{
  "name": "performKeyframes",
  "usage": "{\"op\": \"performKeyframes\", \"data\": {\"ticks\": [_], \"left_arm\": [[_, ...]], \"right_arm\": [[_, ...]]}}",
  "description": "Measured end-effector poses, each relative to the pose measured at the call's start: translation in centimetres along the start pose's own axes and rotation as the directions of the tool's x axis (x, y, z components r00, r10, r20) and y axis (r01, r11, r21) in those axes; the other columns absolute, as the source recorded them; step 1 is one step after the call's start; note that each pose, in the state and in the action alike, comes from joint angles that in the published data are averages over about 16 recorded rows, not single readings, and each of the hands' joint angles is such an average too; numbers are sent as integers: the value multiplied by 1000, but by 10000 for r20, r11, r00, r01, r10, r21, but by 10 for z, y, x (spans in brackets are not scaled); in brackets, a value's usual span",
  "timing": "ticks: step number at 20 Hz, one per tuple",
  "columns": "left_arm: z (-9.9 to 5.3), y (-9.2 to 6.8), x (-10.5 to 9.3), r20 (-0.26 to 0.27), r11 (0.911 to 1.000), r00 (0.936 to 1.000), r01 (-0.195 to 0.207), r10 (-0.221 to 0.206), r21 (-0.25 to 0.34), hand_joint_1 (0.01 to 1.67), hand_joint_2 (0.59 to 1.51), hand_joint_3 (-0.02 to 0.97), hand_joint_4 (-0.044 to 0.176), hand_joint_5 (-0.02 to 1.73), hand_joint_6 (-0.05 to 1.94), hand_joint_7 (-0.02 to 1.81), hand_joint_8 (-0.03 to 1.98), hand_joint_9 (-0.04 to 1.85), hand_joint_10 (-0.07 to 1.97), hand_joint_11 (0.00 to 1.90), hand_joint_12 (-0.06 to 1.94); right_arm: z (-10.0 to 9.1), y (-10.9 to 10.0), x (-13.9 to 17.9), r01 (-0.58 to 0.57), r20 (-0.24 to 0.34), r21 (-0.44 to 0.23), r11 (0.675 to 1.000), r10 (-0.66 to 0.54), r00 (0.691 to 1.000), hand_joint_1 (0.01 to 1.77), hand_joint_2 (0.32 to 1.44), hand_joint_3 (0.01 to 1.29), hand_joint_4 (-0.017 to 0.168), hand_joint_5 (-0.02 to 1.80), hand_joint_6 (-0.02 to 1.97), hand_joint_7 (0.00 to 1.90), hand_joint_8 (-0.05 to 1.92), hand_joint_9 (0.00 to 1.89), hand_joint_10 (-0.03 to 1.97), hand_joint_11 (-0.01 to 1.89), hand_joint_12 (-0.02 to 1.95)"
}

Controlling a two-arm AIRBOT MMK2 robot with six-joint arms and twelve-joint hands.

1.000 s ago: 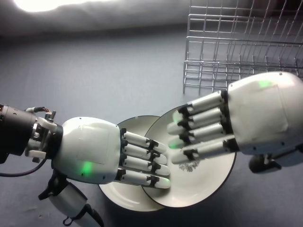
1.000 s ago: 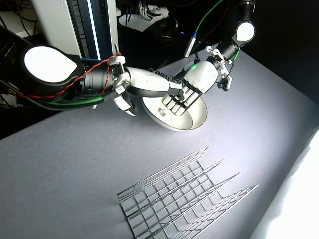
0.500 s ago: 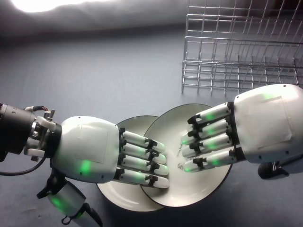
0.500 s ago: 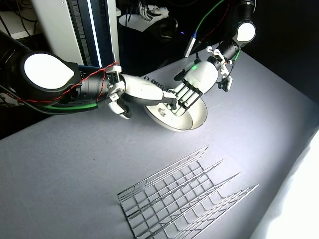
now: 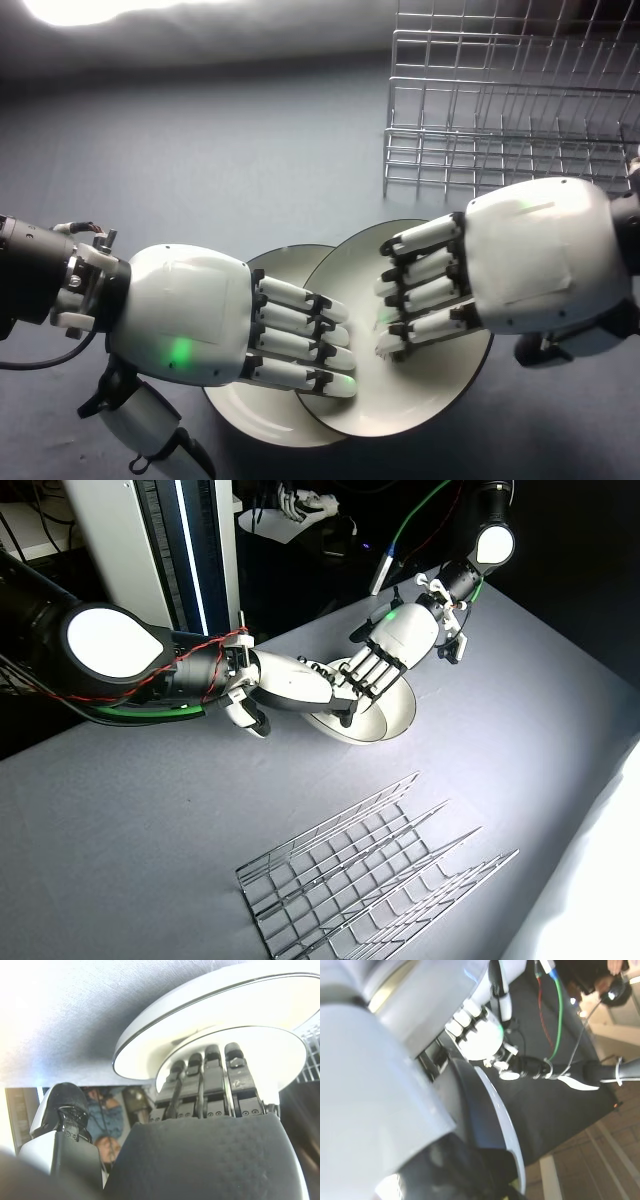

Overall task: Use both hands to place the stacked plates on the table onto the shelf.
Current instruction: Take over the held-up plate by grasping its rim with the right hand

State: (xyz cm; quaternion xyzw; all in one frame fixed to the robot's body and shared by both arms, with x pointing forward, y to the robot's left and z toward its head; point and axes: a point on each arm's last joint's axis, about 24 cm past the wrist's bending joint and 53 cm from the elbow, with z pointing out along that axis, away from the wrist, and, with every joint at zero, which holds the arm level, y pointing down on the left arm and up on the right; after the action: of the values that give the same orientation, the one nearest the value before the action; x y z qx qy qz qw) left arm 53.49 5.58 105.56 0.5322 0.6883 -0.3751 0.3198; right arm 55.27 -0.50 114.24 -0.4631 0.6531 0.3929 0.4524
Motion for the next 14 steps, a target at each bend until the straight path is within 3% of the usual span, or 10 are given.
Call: {"op": "performKeyframes", "data": {"ticks": [7, 14], "left_arm": [[0, 1, -1, -3, 10000, 10000, -25, 25, -11, 22, 1145, 13, -10, -14, -37, -9, -22, 23, 12, 21, 4], [-1, 2, -1, 10, 10000, 10000, 9, -9, -35, 22, 1144, 13, -10, -14, -37, -9, -21, 22, 12, 22, 3]], "right_arm": [[13, 1, 1, -90, 12, -8, 10000, 90, 10000, 1051, 1021, 15, -1, 421, 4, 475, 5, 438, 35, 44, 1172], [16, 3, 0, -145, 87, -70, 9999, 146, 9999, 1132, 1027, 14, -5, 616, 72, 697, 59, 686, 131, 238, 1324]]}}
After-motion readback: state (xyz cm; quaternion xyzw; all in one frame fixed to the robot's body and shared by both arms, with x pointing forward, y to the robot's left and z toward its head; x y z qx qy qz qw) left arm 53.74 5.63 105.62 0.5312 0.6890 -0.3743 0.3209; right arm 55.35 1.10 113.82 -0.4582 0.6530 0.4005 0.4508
